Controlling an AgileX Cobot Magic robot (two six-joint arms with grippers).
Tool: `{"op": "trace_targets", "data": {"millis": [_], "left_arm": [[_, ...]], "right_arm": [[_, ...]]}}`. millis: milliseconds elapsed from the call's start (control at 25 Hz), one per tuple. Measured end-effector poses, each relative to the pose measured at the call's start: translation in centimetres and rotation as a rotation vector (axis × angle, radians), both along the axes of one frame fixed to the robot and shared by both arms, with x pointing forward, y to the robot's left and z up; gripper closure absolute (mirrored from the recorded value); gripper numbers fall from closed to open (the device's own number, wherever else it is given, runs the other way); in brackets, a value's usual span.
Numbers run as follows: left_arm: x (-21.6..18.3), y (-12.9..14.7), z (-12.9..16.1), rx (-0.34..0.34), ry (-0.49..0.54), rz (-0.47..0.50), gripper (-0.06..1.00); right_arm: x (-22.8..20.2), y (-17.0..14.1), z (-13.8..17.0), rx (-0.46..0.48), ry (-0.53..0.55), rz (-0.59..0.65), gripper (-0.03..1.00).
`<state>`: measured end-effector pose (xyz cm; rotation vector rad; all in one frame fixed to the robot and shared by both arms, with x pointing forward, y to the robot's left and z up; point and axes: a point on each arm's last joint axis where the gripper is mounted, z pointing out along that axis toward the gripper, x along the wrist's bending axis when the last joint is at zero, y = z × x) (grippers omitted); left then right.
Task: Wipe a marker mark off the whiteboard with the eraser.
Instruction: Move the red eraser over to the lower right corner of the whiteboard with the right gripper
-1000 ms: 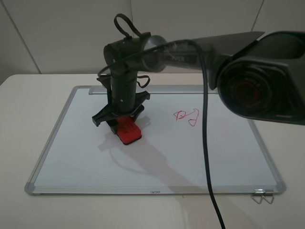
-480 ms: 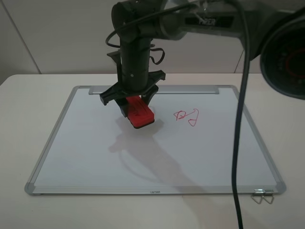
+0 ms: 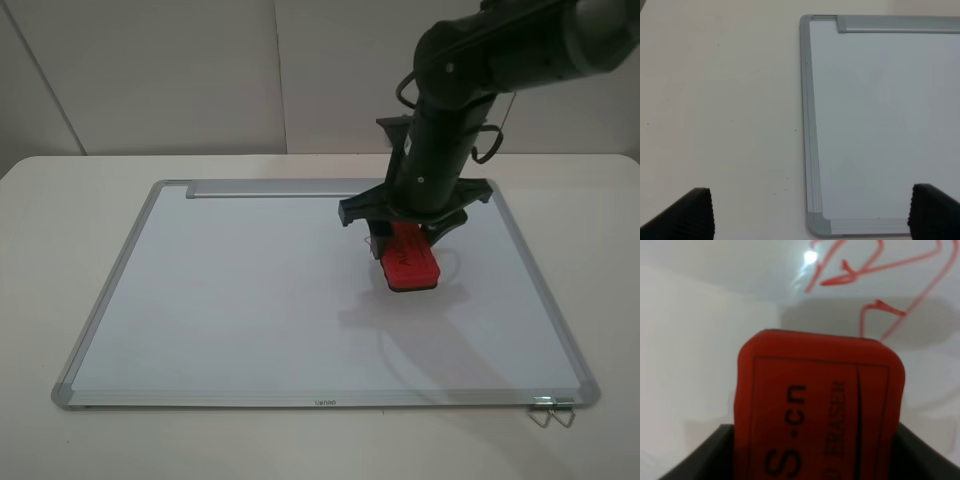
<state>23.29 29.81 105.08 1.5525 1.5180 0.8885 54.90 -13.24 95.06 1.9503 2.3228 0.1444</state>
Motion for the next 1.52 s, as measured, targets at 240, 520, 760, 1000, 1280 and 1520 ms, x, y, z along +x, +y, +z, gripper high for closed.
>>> {"op": "trace_targets", "data": {"millis": [240, 520, 760, 1000, 1280, 1520], "left_arm": [[0.0, 0.0, 0.0, 0.0, 0.0, 0.0, 0.17], [0.0, 0.0, 0.0, 0.0, 0.0, 0.0, 0.17], [0.0, 0.0, 0.0, 0.0, 0.0, 0.0, 0.17], [0.0, 0.0, 0.0, 0.0, 0.0, 0.0, 0.17], [0.0, 0.0, 0.0, 0.0, 0.0, 0.0, 0.17], [0.0, 0.0, 0.0, 0.0, 0.0, 0.0, 0.17]], "right_arm": [[-3.9, -6.4, -0.3, 0.026, -0.029, -0.159, 0.45], [-7.0, -10.2, -1.3, -0.005, -0.042, -0.254, 0.45], [-7.9, -10.9, -2.4, -0.044, -0.046, -0.248, 0.45], [-8.3, -11.0, -3.2, -0.031, -0.082, -0.219, 0.45], [-9.1, -11.2, -4.0, -0.025, -0.083, -0.208, 0.45], [-9.6, -11.3, -4.6, -0.018, -0.086, -0.198, 0.45]]}}
